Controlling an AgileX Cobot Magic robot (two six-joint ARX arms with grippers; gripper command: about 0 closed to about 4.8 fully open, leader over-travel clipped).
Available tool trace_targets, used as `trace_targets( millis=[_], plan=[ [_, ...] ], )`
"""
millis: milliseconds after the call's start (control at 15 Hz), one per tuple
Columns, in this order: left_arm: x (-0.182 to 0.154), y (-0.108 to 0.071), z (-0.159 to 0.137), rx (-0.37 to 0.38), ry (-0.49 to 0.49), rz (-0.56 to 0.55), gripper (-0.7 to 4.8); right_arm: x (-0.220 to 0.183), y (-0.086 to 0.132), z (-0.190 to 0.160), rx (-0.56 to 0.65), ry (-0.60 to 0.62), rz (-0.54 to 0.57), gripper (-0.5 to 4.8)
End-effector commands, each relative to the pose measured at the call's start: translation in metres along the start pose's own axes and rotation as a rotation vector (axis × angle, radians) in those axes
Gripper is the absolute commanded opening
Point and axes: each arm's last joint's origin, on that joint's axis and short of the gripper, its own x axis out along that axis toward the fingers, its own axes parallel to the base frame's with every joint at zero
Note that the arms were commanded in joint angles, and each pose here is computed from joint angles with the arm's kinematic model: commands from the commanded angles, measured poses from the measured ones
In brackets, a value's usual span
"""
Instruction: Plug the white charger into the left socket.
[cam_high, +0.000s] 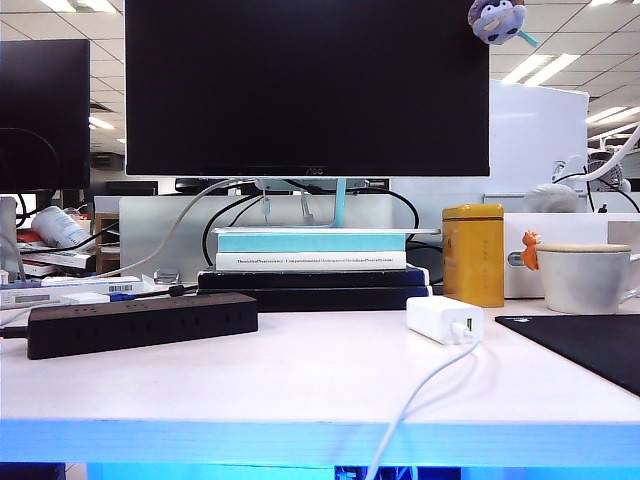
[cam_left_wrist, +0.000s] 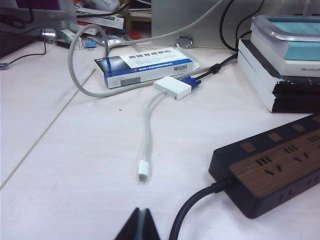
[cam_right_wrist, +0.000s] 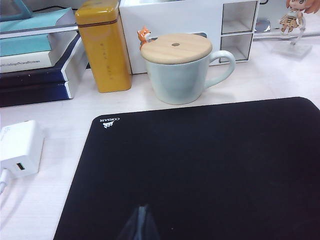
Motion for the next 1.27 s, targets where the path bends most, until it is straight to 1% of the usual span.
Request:
trace_targets(
  millis=[67,334,400,467,534,601,667,734,868,1001,1135,1268],
  plan=[
    [0.000,0.000,-0.001,0.000,0.006,-0.006,-0.04,0.001,0.000,-0.002,0.004,0.003,-0.005,-0.01],
    [0.000,0.000,-0.001,-0.001,0.006,0.001,-0.05,0.001,0.000,-0.001,0.005,-0.008,-0.003,-0.01],
    [0.000,0.000,0.003,-0.032,-0.027,0.004,-0.05,-0.001,0.001,0.011,0.021,-0.105,0.008,-0.01],
    [-0.001,0.000,0.007,-0.058,-0.064,0.002,-0.05,-0.002,0.001,0.017,0.038,-0.136,0.008,-0.01],
    [-0.003,0.000,0.020,-0.094,-0.169,0.004,-0.05,-0.009,0.002,0.032,0.077,-0.185,-0.006,-0.02],
    [-0.010,0.002,0.038,-0.100,-0.252,0.062,-0.05,-0.018,0.004,0.053,0.085,-0.242,-0.005,-0.02],
    [-0.013,0.003,0.047,-0.105,-0.279,0.099,-0.05,-0.022,0.005,0.064,0.086,-0.266,-0.007,-0.02],
    [-0.019,0.004,0.061,-0.105,-0.317,0.142,-0.05,-0.028,0.007,0.082,0.088,-0.293,-0.018,-0.02],
    [-0.026,0.005,0.089,-0.106,-0.376,0.155,-0.05,-0.031,0.010,0.119,0.090,-0.306,-0.026,-0.02],
    [-0.021,0.005,0.128,-0.051,-0.383,0.165,-0.05,-0.020,0.016,0.171,0.089,-0.293,-0.015,-0.01],
    [-0.010,0.006,0.163,-0.035,-0.367,0.155,-0.05,0.001,0.024,0.220,0.079,-0.264,0.040,-0.02],
    [0.009,0.004,0.197,-0.017,-0.333,0.064,-0.05,0.028,0.030,0.258,0.096,-0.192,0.061,-0.01]
  ],
)
